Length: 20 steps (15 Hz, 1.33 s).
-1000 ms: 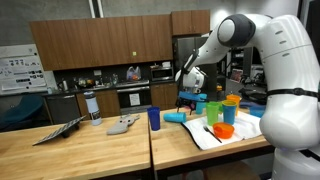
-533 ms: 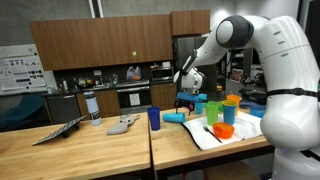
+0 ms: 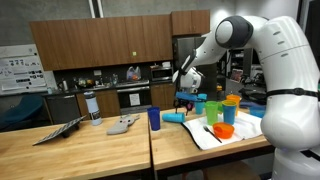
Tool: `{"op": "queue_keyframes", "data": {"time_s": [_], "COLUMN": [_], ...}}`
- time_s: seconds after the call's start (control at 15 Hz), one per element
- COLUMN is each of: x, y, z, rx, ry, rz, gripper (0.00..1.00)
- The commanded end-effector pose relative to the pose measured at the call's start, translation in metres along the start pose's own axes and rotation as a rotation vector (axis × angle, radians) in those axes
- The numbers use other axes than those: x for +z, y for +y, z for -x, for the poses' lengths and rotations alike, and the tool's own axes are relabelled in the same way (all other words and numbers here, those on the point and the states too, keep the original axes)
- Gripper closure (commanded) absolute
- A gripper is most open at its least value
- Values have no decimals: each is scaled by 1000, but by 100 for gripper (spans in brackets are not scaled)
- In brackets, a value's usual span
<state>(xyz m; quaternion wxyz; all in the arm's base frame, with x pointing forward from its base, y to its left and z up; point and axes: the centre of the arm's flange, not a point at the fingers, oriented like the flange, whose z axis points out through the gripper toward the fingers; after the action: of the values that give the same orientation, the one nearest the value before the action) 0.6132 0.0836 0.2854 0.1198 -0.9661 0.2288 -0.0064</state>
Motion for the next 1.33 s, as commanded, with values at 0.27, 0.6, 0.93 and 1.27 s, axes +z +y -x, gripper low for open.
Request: {"op": "queue_keyframes", "data": {"time_s": [0.27,0.6,0.93,1.27], "x": [5,7,-9,-28], "y": [-2,-5,-7,-8], "z": [1,4,5,8], "rx": [-4,2,-37,-74], "ry": [3,2,20,66], "rz": [10,7,2,4], "gripper": [79,86,87,87]}}
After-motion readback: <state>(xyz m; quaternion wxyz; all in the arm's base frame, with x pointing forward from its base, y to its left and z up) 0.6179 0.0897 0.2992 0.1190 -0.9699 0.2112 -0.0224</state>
